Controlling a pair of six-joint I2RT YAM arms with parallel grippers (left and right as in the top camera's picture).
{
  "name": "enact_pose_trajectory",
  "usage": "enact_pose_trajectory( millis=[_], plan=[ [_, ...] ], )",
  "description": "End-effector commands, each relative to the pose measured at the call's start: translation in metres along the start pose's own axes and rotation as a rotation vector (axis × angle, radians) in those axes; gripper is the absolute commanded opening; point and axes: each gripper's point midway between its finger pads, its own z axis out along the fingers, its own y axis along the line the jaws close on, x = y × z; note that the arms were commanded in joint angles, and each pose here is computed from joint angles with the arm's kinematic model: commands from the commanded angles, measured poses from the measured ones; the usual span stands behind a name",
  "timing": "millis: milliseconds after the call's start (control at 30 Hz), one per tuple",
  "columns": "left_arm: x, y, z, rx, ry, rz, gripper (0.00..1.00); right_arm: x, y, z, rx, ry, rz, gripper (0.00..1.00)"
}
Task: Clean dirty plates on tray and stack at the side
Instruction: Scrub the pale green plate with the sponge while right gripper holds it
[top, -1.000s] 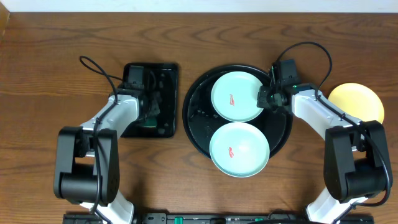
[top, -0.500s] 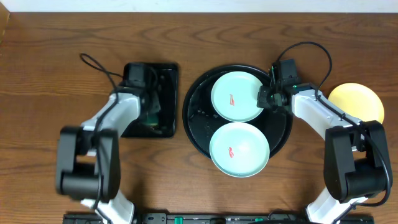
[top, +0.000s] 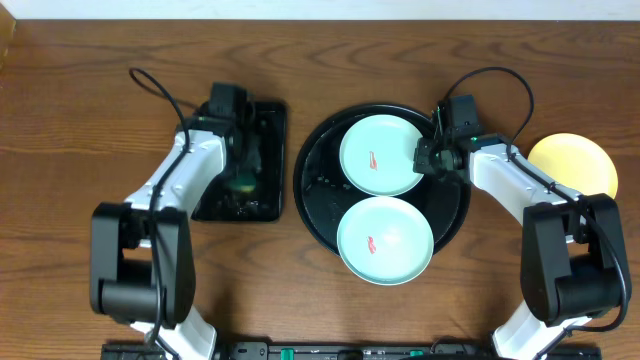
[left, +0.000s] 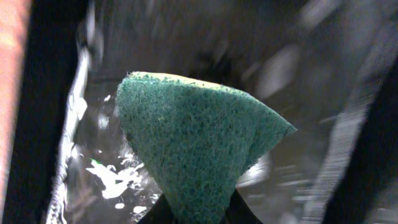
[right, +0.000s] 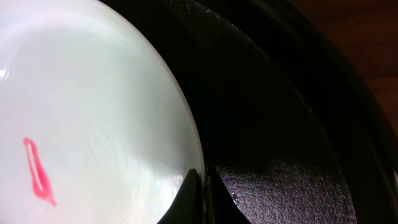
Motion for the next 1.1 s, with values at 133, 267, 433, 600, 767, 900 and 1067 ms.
enact_pose_trajectory(
  millis=[133,267,433,600,767,900,1067],
  plan=[
    [-0.025,-0.107,-0.051,0.357,-0.128,0.075,0.08,-0.003,-0.002,0.003,0.019,-0.004,-0.014,0.01],
    [-0.028,-0.171,-0.073,0.51,-0.216,0.066,0.08,-0.003,-0.002,0.003,0.019,-0.005,-0.014,0.01],
    [-0.016,-0.239,-0.09,0.646,-0.308,0.153,0.08,-0.003,-0.002,0.003,0.019,-0.003,-0.014,0.01],
    [0.005,-0.266,-0.056,0.668,-0.239,0.109,0.07,-0.001,-0.003,0.003,0.022,0.004,-0.014,0.01],
    [0.027,-0.282,-0.012,0.69,-0.148,0.072,0.07,-0.001,-0.003,0.003,0.023,0.006,-0.014,0.01],
    [0.048,-0.289,0.017,0.681,-0.077,0.043,0.07,0.0,-0.003,0.003,0.023,0.007,-0.014,0.01],
    [0.067,-0.285,0.042,0.635,-0.029,0.079,0.08,0.001,-0.003,0.003,0.024,0.011,-0.014,0.01]
  ],
)
